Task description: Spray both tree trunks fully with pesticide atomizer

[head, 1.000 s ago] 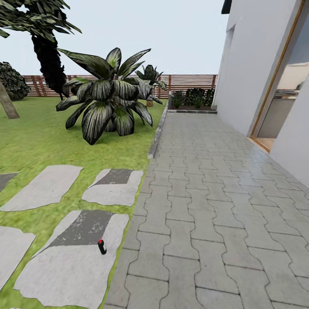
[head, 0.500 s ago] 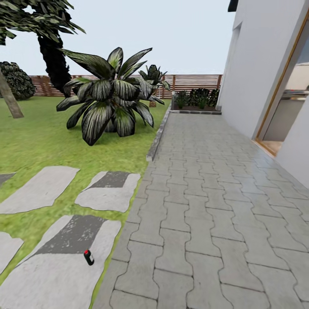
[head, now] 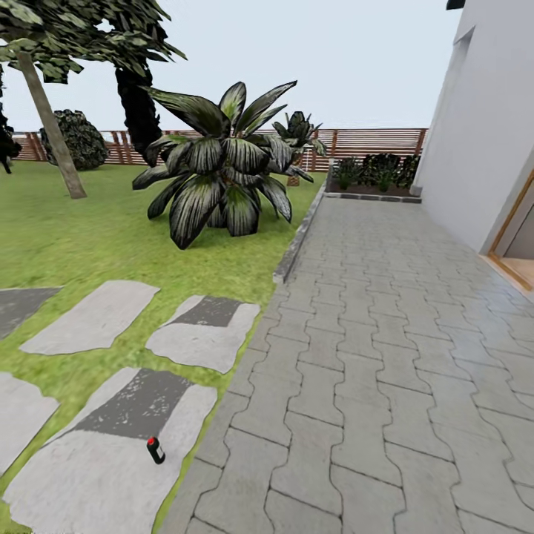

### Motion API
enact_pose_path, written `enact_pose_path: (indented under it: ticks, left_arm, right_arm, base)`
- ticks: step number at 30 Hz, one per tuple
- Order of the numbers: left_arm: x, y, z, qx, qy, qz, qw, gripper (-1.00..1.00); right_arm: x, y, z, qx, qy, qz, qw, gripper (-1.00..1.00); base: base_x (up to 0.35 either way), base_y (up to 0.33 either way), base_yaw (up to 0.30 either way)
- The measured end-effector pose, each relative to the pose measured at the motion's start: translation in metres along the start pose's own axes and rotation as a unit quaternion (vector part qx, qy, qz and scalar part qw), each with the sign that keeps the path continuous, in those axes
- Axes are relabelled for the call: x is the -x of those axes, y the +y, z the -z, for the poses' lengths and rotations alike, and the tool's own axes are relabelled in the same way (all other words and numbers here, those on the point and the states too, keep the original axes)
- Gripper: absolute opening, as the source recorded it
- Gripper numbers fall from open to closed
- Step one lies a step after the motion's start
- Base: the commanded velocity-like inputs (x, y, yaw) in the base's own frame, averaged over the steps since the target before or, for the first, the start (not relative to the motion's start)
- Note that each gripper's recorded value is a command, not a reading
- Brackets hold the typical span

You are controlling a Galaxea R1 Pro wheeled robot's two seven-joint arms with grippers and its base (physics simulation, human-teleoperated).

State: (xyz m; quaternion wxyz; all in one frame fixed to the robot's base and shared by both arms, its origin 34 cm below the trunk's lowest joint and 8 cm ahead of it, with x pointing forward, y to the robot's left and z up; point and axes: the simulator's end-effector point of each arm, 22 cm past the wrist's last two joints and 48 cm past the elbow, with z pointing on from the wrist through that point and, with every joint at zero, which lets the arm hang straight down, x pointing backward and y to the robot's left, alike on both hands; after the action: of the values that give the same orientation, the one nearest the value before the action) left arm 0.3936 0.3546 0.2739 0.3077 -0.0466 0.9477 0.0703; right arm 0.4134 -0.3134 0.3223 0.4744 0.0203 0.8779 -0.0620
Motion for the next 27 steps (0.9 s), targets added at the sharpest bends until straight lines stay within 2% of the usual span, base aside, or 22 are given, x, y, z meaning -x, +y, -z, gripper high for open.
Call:
enact_pose_path:
  ticks: [6,10,11,14,16,17,20,23,27]
  left_arm:
    - [0.007,-0.001,-0.002,0.000,-0.005,0.000,1.0000,1.00]
    - [0.021,0.011,-0.007,0.007,-0.013,-0.001,0.9999,1.00]
    - [0.036,0.019,-0.010,0.012,-0.024,-0.002,0.9996,1.00]
    - [0.079,0.034,-0.019,0.020,-0.056,-0.004,0.9982,1.00]
    - [0.127,0.045,-0.028,0.026,-0.087,-0.003,0.9959,1.00]
    - [0.161,0.048,-0.033,0.028,-0.102,0.000,0.9944,1.00]
    - [0.205,0.050,-0.042,0.028,-0.104,0.007,0.9942,1.00]
    - [0.213,0.049,-0.044,0.028,-0.096,0.011,0.9949,1.00]
    - [0.211,0.049,-0.043,0.028,-0.096,0.012,0.9949,1.00]
  right_arm:
    - [0.004,-0.001,-0.002,0.001,-0.005,0.002,1.0000,1.00]
    - [0.031,0.004,-0.015,0.016,-0.034,0.017,0.9992,1.00]
    - [0.047,0.011,-0.022,0.027,-0.050,0.027,0.9980,1.00]
    - [0.079,0.027,-0.038,0.050,-0.073,0.056,0.9945,1.00]
    - [0.113,0.044,-0.058,0.063,-0.078,0.083,0.9915,1.00]
    - [0.144,0.060,-0.074,0.065,-0.079,0.089,0.9908,1.00]
    - [0.213,0.092,-0.095,0.064,-0.090,0.081,0.9905,1.00]
    - [0.298,0.114,-0.117,0.063,-0.111,0.070,0.9894,1.00]
    - [0.307,0.115,-0.119,0.063,-0.112,0.069,0.9893,1.00]
  base:
    - [0.023,-0.018,0.035]
    - [0.004,-0.003,0.006]
    - [0.002,-0.001,0.003]
    - [0.001,-0.001,0.001]
    - [0.000,0.000,0.000]
    - [0.000,0.000,0.000]
    - [0.000,0.000,0.000]
    - [0.010,0.000,0.000]
    - [0.171,0.075,0.000]
